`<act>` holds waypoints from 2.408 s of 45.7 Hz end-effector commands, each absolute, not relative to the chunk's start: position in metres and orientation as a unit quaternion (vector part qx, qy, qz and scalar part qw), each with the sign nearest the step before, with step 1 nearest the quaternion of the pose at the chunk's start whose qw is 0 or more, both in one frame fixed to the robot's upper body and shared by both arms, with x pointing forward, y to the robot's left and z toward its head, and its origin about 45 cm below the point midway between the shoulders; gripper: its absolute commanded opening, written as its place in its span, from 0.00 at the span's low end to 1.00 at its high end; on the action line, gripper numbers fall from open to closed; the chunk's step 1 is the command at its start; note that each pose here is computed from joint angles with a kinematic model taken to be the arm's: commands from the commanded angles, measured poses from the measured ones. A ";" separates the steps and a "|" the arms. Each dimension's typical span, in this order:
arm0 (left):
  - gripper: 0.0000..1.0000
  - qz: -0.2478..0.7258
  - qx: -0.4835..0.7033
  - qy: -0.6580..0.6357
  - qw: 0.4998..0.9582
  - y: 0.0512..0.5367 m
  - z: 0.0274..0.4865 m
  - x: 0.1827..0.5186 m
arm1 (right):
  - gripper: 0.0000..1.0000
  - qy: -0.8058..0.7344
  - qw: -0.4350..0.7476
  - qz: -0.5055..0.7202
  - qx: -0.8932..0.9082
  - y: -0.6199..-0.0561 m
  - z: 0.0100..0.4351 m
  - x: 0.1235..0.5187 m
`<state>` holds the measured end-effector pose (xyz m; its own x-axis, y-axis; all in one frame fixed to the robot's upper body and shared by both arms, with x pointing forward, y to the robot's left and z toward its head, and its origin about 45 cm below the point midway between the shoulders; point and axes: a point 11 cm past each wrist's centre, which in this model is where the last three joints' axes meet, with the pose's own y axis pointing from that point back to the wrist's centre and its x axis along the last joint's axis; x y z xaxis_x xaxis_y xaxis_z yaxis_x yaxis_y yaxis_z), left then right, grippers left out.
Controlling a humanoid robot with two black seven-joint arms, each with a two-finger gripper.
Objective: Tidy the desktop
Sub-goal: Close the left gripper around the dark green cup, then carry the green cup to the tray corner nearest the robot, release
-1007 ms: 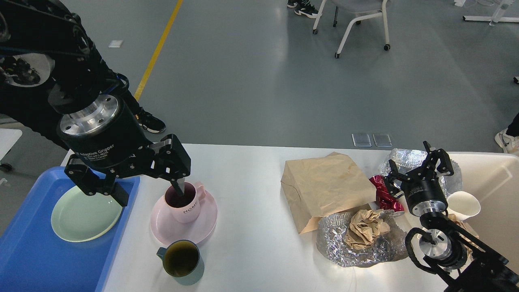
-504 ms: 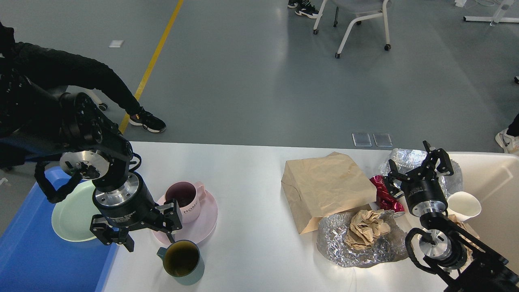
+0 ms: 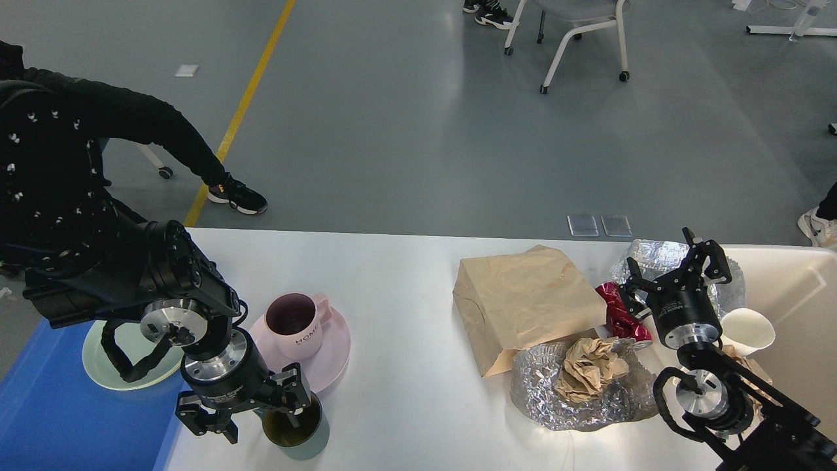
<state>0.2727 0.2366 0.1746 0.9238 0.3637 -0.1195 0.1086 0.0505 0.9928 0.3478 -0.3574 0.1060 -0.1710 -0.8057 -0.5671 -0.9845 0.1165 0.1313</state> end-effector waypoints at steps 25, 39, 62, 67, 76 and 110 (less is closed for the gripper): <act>0.83 0.109 0.693 0.159 0.695 0.245 0.123 0.276 | 1.00 0.725 0.182 0.245 -0.618 -0.357 0.106 0.348; 0.52 0.108 0.694 0.158 0.694 0.245 0.121 0.275 | 1.00 0.725 0.182 0.246 -0.618 -0.357 0.106 0.348; 0.06 0.121 0.692 0.148 0.696 0.244 0.118 0.277 | 1.00 0.725 0.183 0.246 -0.617 -0.358 0.106 0.348; 0.00 0.117 0.694 0.152 0.694 0.244 0.119 0.275 | 1.00 0.725 0.182 0.246 -0.618 -0.357 0.106 0.348; 0.00 0.095 0.688 0.173 0.698 0.243 0.125 0.271 | 1.00 0.725 0.183 0.246 -0.617 -0.358 0.106 0.348; 0.00 0.074 0.648 0.142 0.744 0.236 0.350 0.298 | 1.00 0.725 0.182 0.245 -0.617 -0.358 0.106 0.348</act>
<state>0.2935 0.2321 0.3071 0.9393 0.3068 -0.1538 0.1148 0.1415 0.9833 0.3478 -0.3574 0.1060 -0.1712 -0.8056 -0.5672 -0.9844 0.1167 0.1313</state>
